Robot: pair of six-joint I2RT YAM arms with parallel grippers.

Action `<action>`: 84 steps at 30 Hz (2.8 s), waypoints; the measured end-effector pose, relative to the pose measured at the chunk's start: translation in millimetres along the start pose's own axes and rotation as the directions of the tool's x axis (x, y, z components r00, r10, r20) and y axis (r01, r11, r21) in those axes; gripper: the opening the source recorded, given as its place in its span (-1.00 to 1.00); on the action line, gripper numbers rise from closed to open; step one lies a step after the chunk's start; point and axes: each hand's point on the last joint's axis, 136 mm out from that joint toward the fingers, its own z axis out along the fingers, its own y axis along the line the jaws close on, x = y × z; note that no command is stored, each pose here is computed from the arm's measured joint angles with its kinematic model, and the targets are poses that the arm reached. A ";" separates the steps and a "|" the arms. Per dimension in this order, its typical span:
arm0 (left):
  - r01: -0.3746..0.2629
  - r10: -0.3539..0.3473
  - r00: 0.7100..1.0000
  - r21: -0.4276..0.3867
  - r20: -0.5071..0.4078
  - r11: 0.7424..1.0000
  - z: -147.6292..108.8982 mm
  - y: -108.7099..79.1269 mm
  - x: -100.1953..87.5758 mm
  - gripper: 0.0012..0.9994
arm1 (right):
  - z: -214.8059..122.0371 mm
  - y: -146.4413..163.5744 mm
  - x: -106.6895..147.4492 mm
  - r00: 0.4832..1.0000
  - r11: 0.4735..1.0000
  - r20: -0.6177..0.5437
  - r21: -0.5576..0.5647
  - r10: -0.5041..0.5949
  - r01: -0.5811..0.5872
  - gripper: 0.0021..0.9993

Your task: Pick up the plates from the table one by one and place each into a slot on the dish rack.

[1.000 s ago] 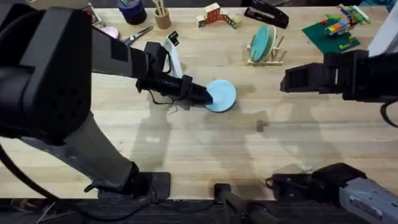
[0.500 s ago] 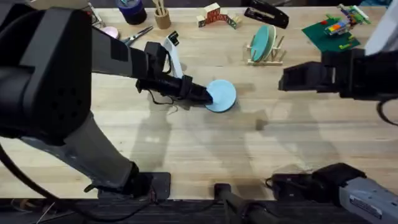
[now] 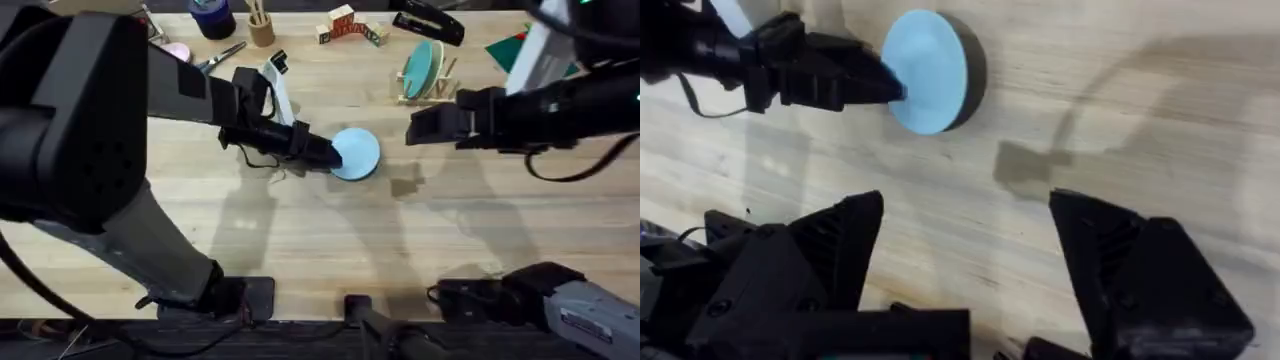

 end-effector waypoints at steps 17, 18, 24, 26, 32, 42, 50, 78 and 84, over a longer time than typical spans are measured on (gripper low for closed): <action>0.000 0.000 1.000 0.000 0.000 1.000 0.0 0.0 0.0 -0.92 | 74.6 5.2 -13.4 0.993 0.994 -0.117 -0.111 -0.017 0.004 0.99; 0.000 0.000 1.000 0.000 0.000 1.000 0.0 0.0 0.0 -0.92 | 79.8 5.1 -14.1 0.992 0.993 -0.126 -0.117 -0.016 0.001 0.99; 0.000 0.000 1.000 0.000 0.000 1.000 0.0 0.0 0.0 -0.92 | 108.1 -1.5 -11.9 0.982 0.993 -0.190 -0.116 -0.007 -0.015 0.99; 0.000 0.000 1.000 0.000 0.000 1.000 0.0 0.0 0.0 -0.92 | 116.1 -3.1 -12.5 0.980 0.993 -0.199 -0.118 -0.009 -0.015 0.99; 0.000 0.000 1.000 0.000 0.000 1.000 0.0 0.0 0.0 -0.92 | 138.4 1.1 -18.7 0.979 0.985 -0.204 -0.174 -0.024 -0.012 0.99; 0.000 0.000 1.000 0.000 0.000 1.000 0.0 0.0 0.0 -0.92 | 162.1 17.7 -15.0 0.971 0.967 -0.230 -0.253 -0.063 0.003 0.89; 0.000 0.000 1.000 0.000 0.000 1.000 0.0 0.1 0.0 -0.92 | 164.1 26.5 -10.2 0.967 0.961 -0.242 -0.278 -0.082 0.012 -0.25; -0.002 0.002 1.000 0.024 -0.005 1.000 2.1 -5.2 0.9 -0.92 | 116.7 31.0 -6.1 0.973 0.965 -0.195 -0.250 -0.125 0.074 -0.94; 0.002 -0.002 1.000 0.007 -0.007 1.000 2.1 -1.1 1.5 -0.92 | 62.8 35.5 -10.7 0.983 0.965 -0.059 -0.208 -0.175 0.160 -0.94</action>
